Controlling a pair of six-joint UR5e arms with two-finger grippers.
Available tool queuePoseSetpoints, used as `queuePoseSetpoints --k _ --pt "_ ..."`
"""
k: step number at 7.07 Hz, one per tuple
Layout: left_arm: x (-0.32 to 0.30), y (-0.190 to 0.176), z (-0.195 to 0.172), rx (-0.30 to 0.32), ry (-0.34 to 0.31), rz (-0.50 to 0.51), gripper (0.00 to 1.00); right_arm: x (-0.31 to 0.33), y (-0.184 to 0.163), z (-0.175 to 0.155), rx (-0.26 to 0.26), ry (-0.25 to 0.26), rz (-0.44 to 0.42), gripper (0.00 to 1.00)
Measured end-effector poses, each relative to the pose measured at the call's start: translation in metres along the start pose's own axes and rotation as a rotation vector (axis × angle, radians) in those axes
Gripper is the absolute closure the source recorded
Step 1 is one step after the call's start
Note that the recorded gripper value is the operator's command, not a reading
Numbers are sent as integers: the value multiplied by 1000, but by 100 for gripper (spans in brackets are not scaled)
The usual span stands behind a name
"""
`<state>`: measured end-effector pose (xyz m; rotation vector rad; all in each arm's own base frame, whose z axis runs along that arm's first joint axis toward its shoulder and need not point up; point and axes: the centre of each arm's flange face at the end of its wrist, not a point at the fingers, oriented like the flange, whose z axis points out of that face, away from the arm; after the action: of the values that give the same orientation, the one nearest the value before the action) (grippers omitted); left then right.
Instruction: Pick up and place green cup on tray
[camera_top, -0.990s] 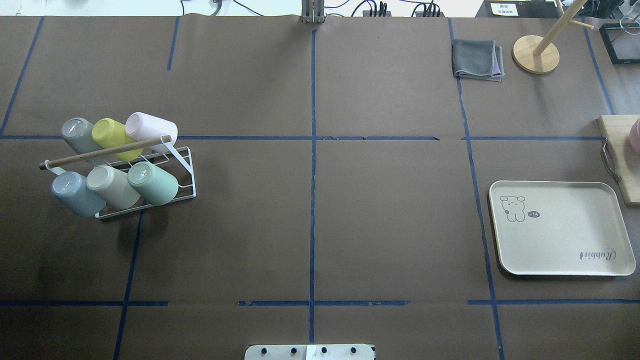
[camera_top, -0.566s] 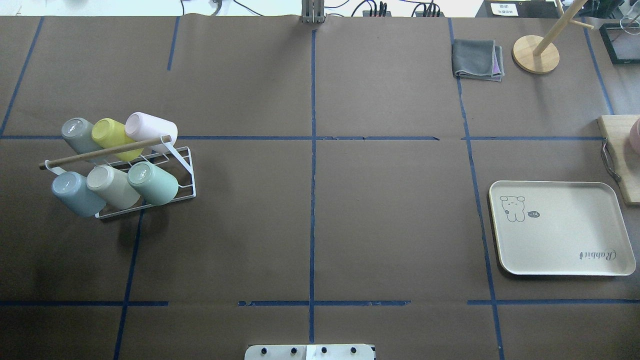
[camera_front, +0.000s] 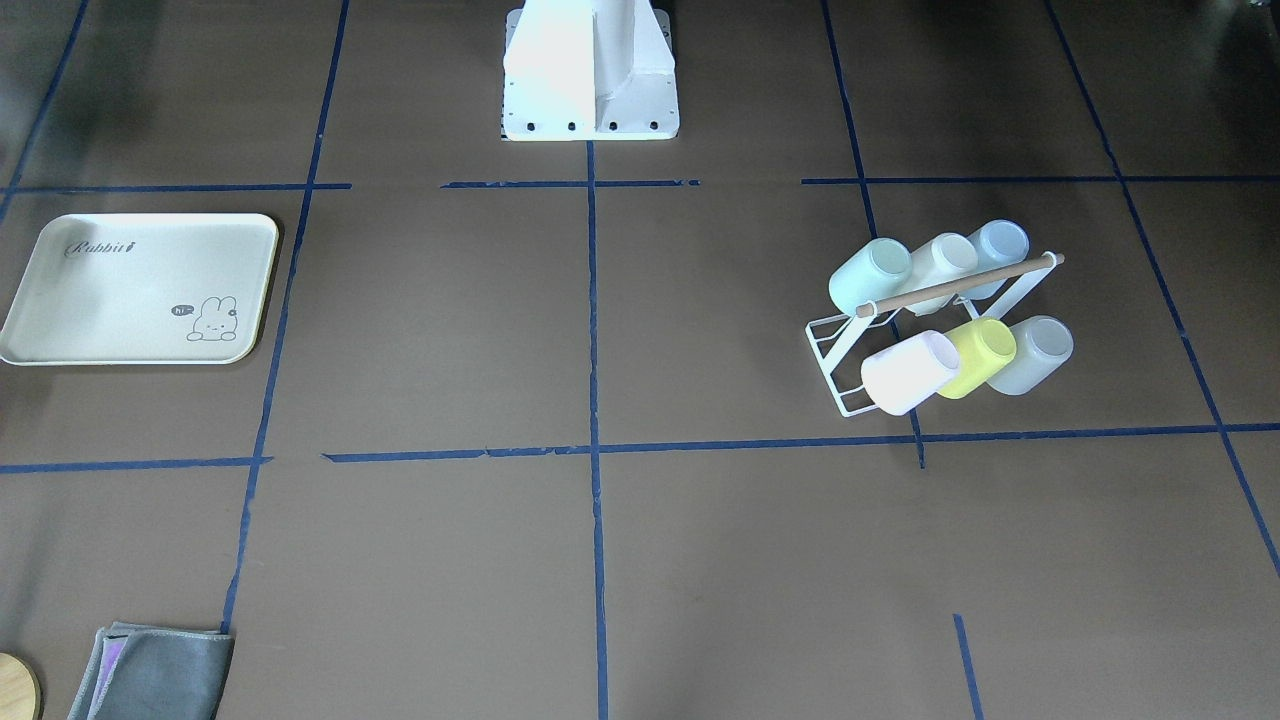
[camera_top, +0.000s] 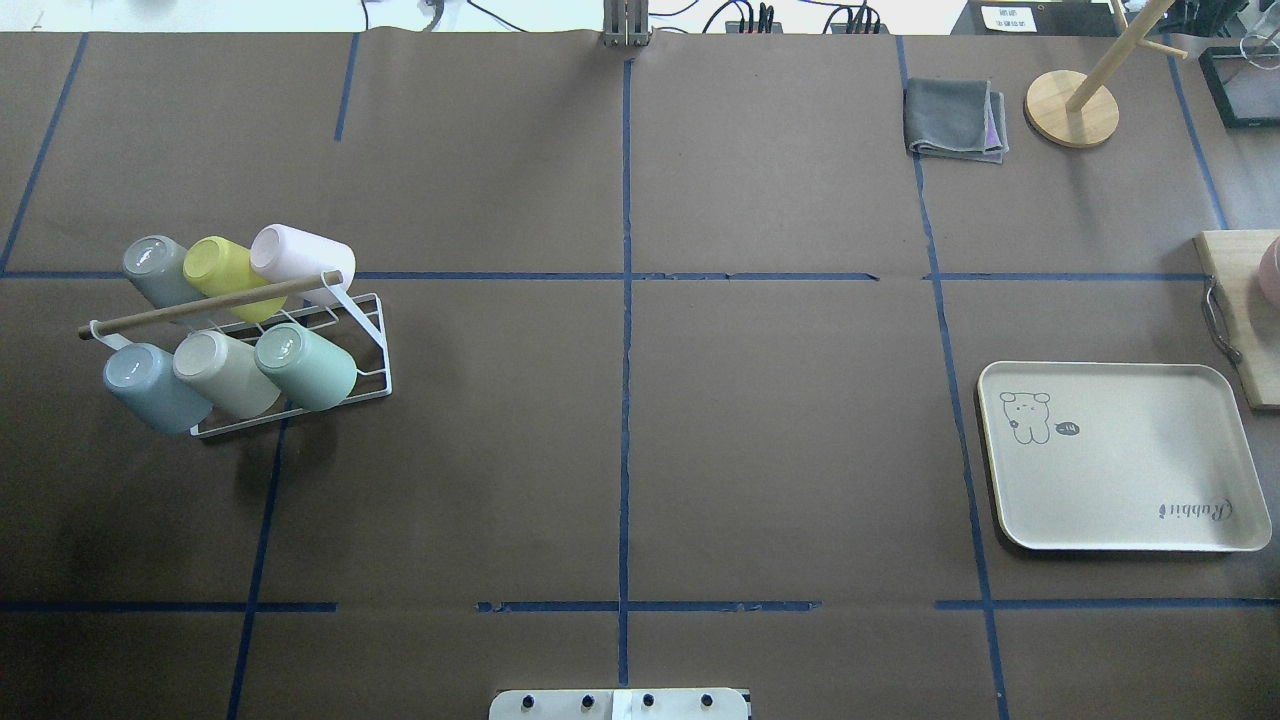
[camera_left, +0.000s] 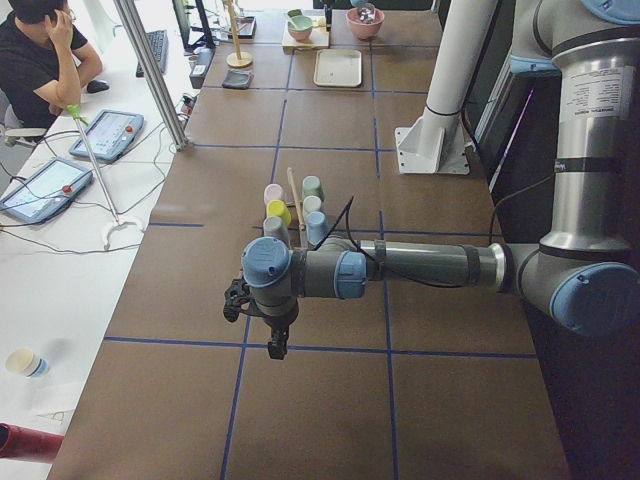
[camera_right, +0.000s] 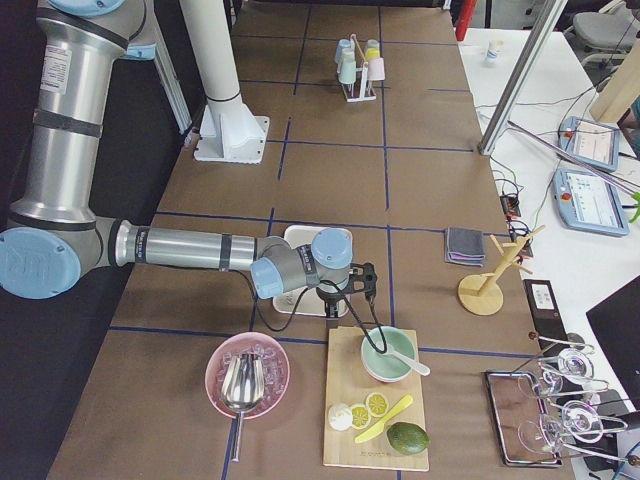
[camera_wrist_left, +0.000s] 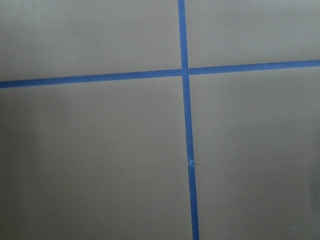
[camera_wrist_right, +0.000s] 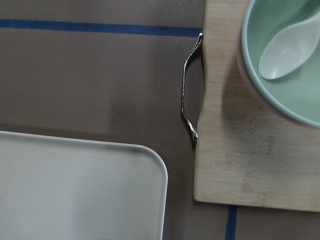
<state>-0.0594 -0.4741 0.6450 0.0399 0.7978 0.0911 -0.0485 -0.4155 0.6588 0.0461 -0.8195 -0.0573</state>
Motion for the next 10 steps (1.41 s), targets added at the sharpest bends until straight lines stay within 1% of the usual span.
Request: queuePoseSetpoints --k 2,3,4,5,6,7,9,10 --pt "1 -1 0 4 1 4 0 -6 5 18 -29 8 0 5" --pt "1 -2 -1 4 0 4 0 -12 11 29 -24 11 6 6" --pt "2 -2 -1 5 0 5 0 -16 17 47 -3 7 18 11" --pt "1 -2 -1 5 0 5 0 -13 26 66 10 -4 21 20" --pt "1 -2 0 4 -1 4 0 -9 34 80 16 -15 25 33" --pt "1 -2 0 4 -1 4 0 -9 37 86 17 -22 35 37" --pt "1 -2 0 4 -2 4 0 -10 40 90 13 -27 41 38" --pt "1 -2 0 4 -2 4 0 -10 41 92 9 -27 39 47"
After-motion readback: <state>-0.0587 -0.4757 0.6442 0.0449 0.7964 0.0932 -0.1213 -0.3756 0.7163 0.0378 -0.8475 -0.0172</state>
